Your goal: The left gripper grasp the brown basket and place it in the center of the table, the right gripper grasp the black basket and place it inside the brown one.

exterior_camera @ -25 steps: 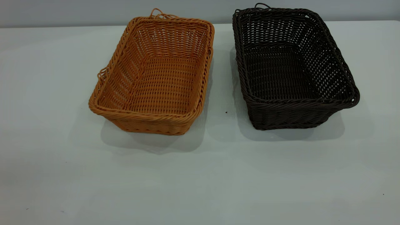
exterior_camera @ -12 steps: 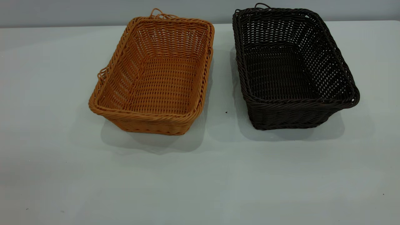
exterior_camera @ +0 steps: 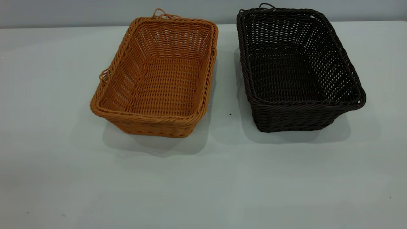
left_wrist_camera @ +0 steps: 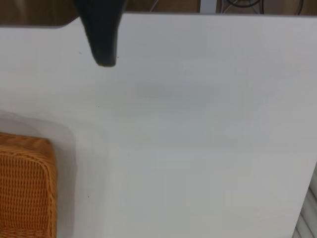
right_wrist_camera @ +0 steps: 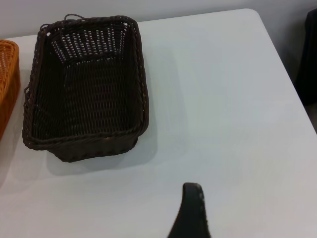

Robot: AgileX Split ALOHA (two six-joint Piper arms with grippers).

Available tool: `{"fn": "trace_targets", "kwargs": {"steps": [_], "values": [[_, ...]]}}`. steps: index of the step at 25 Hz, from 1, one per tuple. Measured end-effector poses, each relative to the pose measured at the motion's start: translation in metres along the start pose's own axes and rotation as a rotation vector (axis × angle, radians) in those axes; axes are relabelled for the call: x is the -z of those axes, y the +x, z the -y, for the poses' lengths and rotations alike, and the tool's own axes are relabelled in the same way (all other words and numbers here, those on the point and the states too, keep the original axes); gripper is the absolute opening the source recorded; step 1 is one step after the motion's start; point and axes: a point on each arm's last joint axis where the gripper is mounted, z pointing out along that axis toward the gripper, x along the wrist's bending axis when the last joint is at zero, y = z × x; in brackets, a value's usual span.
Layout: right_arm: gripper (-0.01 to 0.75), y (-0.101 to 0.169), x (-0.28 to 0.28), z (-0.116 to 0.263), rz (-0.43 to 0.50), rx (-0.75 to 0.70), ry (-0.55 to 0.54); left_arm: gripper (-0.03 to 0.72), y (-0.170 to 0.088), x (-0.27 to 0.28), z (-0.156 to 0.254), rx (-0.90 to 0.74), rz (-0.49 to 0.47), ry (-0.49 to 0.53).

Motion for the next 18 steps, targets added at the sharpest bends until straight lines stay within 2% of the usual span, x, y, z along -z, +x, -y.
{"fn": "trace_targets", "kwargs": {"steps": [18], "values": [[0.554, 0.0002, -0.0022, -0.0016, 0.002, 0.000, 0.016, 0.449, 0.0005, -0.0010, -0.0004, 0.002, -0.007, 0.001]]}}
